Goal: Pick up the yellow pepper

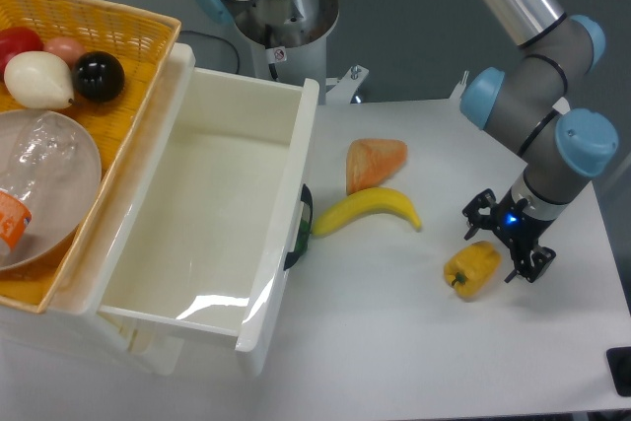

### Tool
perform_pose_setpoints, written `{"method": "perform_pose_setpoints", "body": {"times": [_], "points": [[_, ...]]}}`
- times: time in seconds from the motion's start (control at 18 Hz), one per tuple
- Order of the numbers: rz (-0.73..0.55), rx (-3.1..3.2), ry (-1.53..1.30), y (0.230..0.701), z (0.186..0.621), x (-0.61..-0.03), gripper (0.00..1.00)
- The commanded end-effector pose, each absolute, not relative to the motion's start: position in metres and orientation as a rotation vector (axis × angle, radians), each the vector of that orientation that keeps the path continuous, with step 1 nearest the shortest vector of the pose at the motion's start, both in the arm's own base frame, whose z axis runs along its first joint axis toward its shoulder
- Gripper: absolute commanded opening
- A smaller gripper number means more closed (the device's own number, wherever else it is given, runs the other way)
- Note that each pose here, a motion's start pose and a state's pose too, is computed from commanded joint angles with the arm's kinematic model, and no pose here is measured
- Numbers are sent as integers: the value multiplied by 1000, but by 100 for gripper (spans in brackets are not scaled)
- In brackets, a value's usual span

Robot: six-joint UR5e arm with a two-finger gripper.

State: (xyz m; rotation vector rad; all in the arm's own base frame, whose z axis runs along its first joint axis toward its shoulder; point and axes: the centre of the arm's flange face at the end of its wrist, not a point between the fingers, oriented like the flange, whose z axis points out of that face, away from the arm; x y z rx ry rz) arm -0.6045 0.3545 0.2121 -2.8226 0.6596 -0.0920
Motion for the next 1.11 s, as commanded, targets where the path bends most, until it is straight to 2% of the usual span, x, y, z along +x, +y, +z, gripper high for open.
{"method": "perform_pose_setpoints", "body": {"times": [0.17, 0.28, 0.61, 0.67, 1.0, 1.11], "points": [[-115, -2827, 644, 357, 203, -602, 100], [-118, -2827, 644, 358, 202, -601, 92], [-117, -2826, 651, 361, 201, -600, 52], [-114, -2826, 651, 361, 202, -600, 48], [-79, -2829, 625, 355, 217, -606, 37], [-57, -2831, 628, 354, 229, -604, 37]]}}
